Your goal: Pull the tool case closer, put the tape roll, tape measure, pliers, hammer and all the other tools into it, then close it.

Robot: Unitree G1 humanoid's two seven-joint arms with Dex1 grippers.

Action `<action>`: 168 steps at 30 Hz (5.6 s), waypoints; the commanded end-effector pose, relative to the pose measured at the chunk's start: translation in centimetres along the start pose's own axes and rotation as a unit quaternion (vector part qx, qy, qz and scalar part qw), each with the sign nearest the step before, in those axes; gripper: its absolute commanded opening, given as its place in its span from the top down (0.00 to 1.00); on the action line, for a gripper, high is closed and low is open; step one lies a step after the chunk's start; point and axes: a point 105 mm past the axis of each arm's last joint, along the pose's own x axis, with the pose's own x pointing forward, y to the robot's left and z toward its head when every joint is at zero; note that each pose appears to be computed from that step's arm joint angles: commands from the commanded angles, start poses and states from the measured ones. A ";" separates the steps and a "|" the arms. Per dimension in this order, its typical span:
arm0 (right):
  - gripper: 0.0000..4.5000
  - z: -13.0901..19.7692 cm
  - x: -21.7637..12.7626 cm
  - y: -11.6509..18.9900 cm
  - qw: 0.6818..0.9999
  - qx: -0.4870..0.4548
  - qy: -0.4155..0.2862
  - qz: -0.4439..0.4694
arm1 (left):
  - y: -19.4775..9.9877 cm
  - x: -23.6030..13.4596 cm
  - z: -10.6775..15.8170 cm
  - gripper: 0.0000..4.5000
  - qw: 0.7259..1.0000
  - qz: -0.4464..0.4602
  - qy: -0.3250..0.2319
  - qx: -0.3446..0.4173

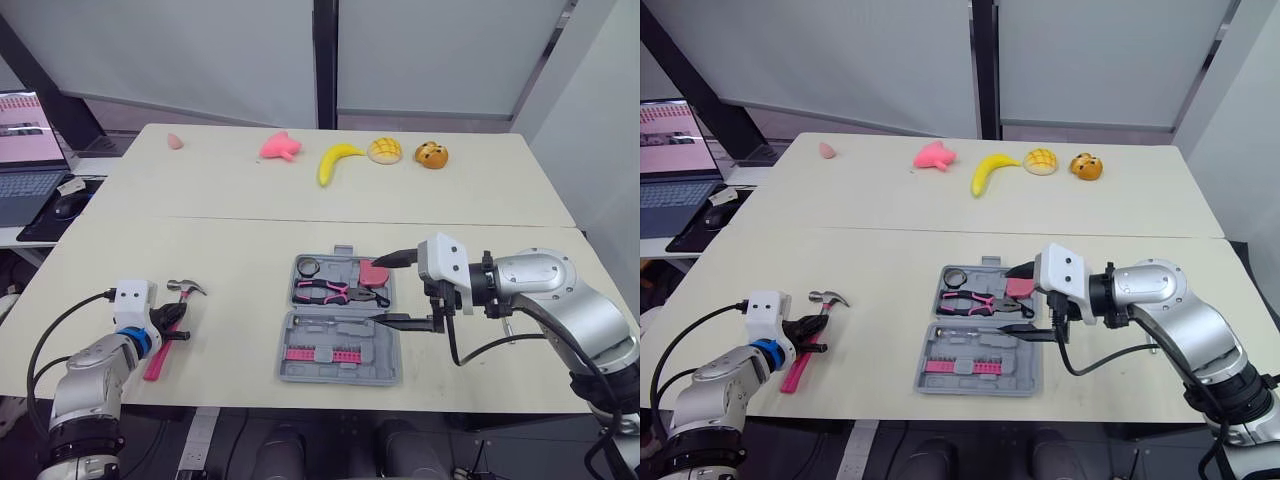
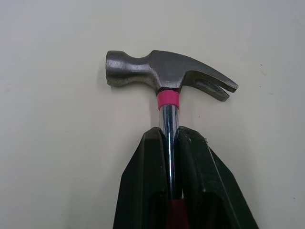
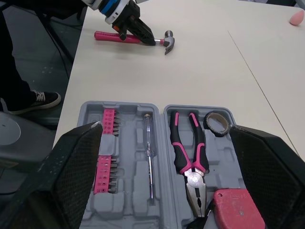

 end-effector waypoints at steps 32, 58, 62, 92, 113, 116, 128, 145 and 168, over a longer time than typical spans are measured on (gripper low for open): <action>0.00 -2.1 -4.4 1.6 0.994 0.038 0.067 -0.079 | -20.7 -2.5 6.7 0.98 0.750 -0.514 -0.010 0.416; 0.00 -4.5 -5.8 3.1 0.987 0.065 0.124 -0.083 | -29.8 -2.4 3.9 0.98 0.694 -0.546 0.083 0.462; 0.00 -4.4 -5.8 3.2 0.987 0.064 0.123 -0.082 | -29.9 -2.1 3.4 0.98 0.697 -0.536 0.094 0.467; 0.00 -4.1 -5.7 3.3 0.987 0.063 0.125 -0.075 | -30.8 -0.7 2.8 0.98 0.720 -0.503 0.115 0.463; 0.00 -3.8 -5.3 3.3 0.989 0.060 0.114 -0.077 | -28.5 -1.5 7.4 0.51 0.697 -0.567 0.019 0.440; 0.00 -3.8 -5.2 3.3 0.989 0.061 0.113 -0.078 | -27.2 -1.2 6.2 0.70 0.679 -0.567 0.045 0.463; 0.00 -3.7 -5.1 3.5 0.990 0.061 0.110 -0.071 | -26.2 -0.5 2.9 1.00 0.669 -0.564 0.085 0.476; 0.00 -3.5 -5.2 3.5 0.990 0.056 0.110 -0.070 | -25.1 0.6 0.8 1.00 0.680 -0.535 0.100 0.492; 0.00 -8.4 -14.5 -0.8 0.921 0.077 0.112 -0.365 | -6.4 -4.7 6.9 1.00 0.937 -0.255 -0.126 0.204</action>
